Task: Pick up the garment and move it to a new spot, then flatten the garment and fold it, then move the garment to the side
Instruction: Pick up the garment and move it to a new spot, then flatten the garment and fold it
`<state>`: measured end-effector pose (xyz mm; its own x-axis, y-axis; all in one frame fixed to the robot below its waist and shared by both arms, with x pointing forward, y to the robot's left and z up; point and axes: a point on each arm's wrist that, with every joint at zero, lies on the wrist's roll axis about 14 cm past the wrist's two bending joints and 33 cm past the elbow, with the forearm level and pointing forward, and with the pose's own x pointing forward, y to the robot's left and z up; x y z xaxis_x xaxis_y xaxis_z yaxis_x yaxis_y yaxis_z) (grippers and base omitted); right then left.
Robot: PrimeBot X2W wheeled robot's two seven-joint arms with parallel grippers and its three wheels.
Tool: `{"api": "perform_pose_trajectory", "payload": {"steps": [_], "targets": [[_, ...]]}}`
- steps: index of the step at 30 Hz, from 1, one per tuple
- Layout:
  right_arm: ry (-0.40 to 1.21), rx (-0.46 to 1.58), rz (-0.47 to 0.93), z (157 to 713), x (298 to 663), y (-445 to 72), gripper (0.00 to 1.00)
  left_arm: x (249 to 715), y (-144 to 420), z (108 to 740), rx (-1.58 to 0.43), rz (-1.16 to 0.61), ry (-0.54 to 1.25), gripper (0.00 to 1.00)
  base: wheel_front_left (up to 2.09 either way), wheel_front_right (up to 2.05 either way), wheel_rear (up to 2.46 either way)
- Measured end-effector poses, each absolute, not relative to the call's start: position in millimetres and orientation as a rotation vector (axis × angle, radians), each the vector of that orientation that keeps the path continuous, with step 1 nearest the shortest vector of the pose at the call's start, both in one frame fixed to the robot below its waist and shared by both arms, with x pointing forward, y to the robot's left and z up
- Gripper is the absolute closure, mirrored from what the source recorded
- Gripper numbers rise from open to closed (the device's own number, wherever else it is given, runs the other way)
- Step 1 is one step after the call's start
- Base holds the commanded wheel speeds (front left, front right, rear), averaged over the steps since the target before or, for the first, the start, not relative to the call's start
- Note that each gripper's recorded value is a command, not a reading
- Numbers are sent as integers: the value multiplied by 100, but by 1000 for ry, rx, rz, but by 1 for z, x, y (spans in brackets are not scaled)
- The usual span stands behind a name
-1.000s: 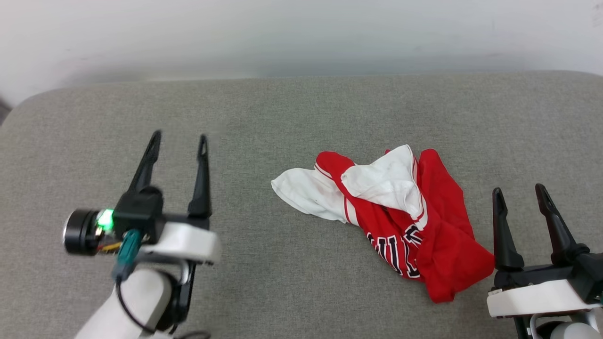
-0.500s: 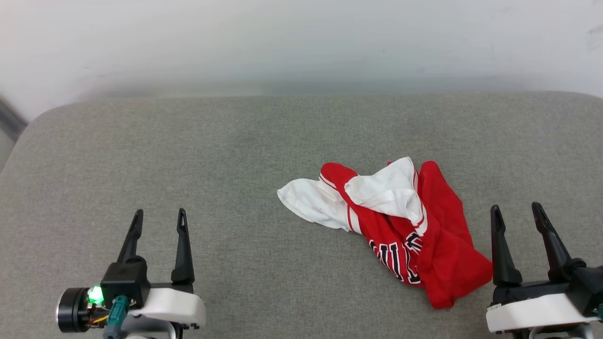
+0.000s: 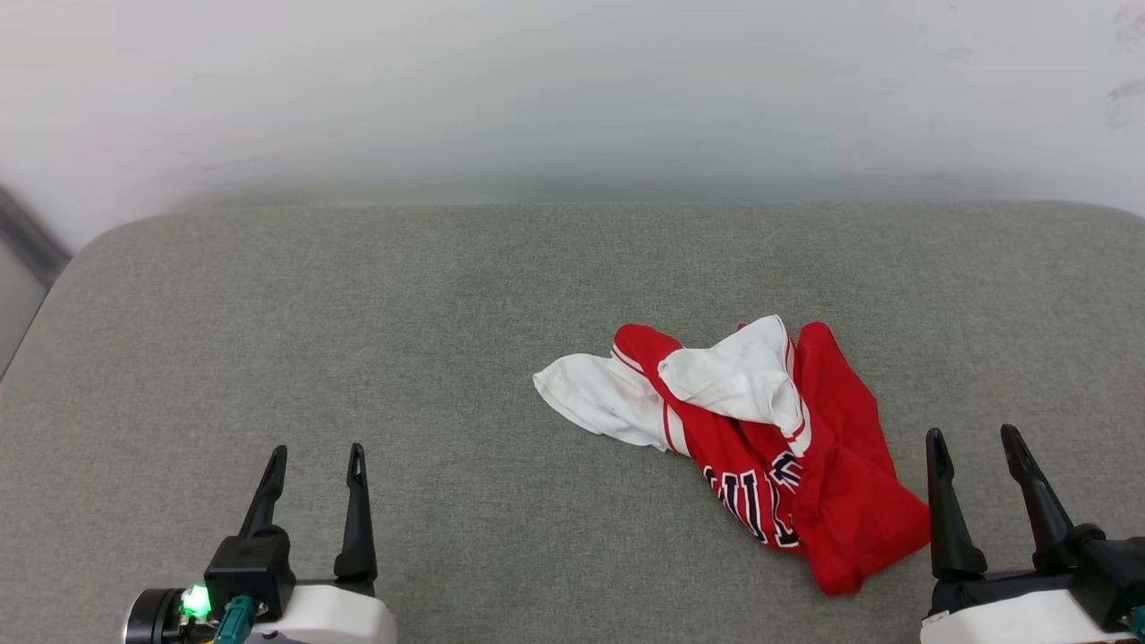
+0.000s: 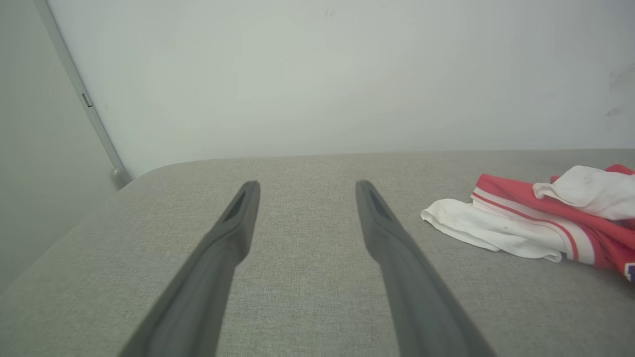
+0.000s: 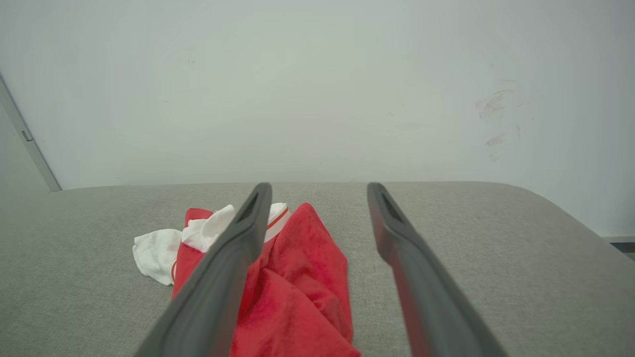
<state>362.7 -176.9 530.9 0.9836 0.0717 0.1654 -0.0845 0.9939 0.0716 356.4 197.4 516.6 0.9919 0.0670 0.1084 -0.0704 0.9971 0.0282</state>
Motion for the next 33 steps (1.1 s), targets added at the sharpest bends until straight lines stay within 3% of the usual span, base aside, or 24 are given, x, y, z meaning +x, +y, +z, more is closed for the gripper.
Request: {"api": "perform_pose_trajectory", "payload": {"steps": [11,25,30,33], "targets": [[-167,84,75,532,360,-178,0,357,199,513,22,63,-99,0,0,0,0],[-150,75,55,526,370,-184,0,455,170,611,150,-185,-337,0,0,0,0],[-138,72,37,521,375,-190,0,488,156,626,191,-251,-297,0,0,0,0],[-127,68,17,517,380,-197,0,515,133,620,220,-338,-179,0,0,0,0]]}}
